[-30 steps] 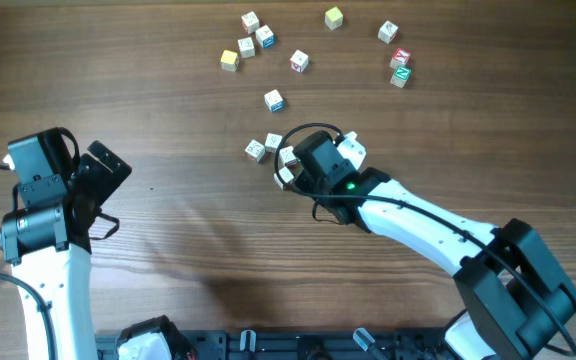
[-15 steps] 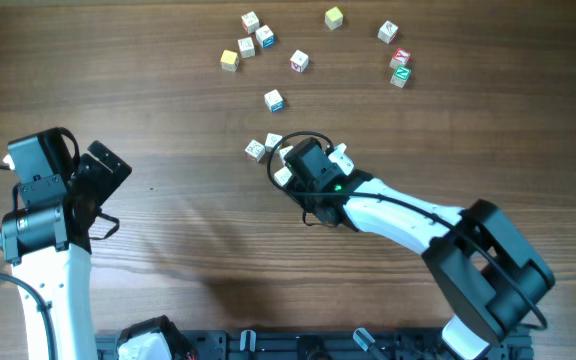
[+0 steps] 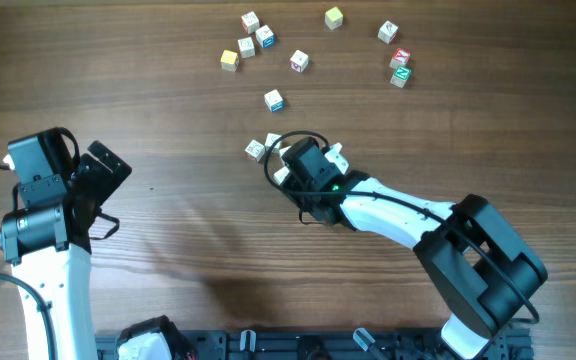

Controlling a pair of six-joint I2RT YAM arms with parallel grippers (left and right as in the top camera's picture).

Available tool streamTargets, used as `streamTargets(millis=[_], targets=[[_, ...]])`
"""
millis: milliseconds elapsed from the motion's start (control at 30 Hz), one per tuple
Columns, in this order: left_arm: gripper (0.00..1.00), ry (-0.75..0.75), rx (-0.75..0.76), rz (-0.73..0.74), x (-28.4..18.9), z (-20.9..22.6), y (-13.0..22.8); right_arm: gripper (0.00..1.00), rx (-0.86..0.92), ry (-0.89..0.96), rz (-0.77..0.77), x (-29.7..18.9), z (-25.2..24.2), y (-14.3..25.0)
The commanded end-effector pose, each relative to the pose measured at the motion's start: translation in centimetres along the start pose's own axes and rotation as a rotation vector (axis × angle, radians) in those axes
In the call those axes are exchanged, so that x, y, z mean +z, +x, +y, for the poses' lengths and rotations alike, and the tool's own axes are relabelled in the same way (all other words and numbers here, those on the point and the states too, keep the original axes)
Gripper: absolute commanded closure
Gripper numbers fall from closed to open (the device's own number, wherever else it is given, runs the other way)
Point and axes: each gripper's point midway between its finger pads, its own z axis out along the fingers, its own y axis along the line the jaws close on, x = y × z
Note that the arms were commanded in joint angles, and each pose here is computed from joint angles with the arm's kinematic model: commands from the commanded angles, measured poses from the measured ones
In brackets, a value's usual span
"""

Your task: Form a circle

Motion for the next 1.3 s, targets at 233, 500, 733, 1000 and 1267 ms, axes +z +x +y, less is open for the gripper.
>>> streamTargets(millis=[233,500,733,1000,1267], targets=[[0.00,0.008,-0.014,0.004,0.03,-0.06,0.00,0.95,0.028,0.018,-0.002,0.80,-0.61,0.14],[0.00,0.008,-0.014,0.004,0.03,-0.06,0.00,0.96,0.028,0.007,-0.011,0.80,-0.35,-0.04],[0.00,0.008,-0.014,0.004,0.03,-0.06,0.00,0.95,0.028,-0.004,-0.021,0.80,-0.05,-0.23],[0.00,0.008,-0.014,0.003,0.03,-0.06,-0.01,0.96,0.028,-0.008,-0.026,0.79,0.04,-0.32],[0.00,0.008,-0.014,0.003,0.03,-0.06,-0.01,0.96,0.029,-0.008,-0.028,0.79,0.03,-0.35]])
